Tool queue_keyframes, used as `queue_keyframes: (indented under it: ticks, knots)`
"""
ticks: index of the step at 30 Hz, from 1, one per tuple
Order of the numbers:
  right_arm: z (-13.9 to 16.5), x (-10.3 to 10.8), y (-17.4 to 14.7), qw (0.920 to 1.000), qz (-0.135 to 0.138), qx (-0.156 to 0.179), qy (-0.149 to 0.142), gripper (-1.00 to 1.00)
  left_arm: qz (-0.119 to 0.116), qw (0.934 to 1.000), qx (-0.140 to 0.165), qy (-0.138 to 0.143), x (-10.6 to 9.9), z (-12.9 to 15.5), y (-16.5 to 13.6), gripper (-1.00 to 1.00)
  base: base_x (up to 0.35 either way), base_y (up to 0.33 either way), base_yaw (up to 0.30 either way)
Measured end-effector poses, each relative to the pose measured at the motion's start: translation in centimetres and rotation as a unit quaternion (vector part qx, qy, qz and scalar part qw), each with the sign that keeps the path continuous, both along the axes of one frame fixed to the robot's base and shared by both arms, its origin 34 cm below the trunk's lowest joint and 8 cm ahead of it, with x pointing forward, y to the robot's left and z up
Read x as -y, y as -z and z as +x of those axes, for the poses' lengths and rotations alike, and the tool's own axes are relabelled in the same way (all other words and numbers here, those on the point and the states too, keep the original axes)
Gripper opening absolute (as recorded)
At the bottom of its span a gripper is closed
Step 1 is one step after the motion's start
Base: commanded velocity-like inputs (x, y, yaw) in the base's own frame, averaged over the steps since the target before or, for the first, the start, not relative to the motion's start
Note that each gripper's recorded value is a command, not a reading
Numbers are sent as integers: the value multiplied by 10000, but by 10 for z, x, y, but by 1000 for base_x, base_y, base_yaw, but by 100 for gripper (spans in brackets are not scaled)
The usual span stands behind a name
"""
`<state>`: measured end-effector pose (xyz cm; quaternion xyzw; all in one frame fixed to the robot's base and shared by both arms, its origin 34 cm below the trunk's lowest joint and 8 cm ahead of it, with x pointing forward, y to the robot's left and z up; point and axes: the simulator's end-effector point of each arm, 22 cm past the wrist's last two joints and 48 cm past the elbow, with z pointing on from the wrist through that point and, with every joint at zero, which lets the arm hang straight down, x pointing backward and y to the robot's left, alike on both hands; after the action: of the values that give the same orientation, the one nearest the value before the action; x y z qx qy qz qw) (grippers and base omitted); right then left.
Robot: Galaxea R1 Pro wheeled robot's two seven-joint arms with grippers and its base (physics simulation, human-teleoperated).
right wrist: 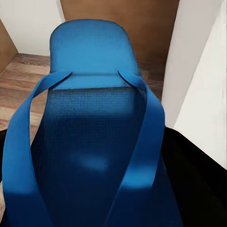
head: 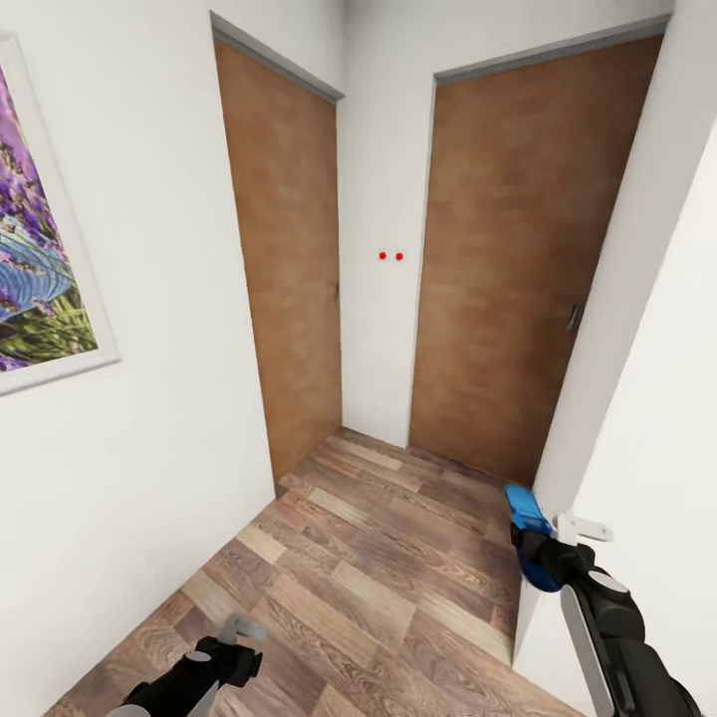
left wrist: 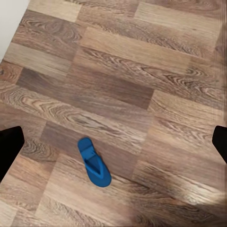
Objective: In the bedroom, move the book from the bed onto either nightstand, and place the two sandals side by side next to the bed.
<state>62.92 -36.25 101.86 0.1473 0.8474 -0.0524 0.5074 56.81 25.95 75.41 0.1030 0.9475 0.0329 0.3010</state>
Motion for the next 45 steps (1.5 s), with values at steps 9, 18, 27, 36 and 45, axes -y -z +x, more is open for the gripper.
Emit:
queue_keyframes:
  ticks: [9,18,27,36,45]
  knots:
    - [-1,-1,4,10000,6,-43,-5,-100,1,10000,1,-1,0,0,0,100,0,0,-229]
    - [-1,-1,5,10000,6,-54,-5,-100,1,10000,1,-1,0,0,0,100,0,0,-53]
    - [-1,0,5,10000,5,-56,-5,-100,0,10000,0,-1,0,0,0,100,0,0,-4]
    - [-1,-1,5,10000,6,-56,-6,-100,0,10000,0,-1,0,0,0,100,0,101,0]
    - [-1,-1,6,10000,8,-61,-6,-100,0,10000,0,-1,0,0,0,100,0,57,0]
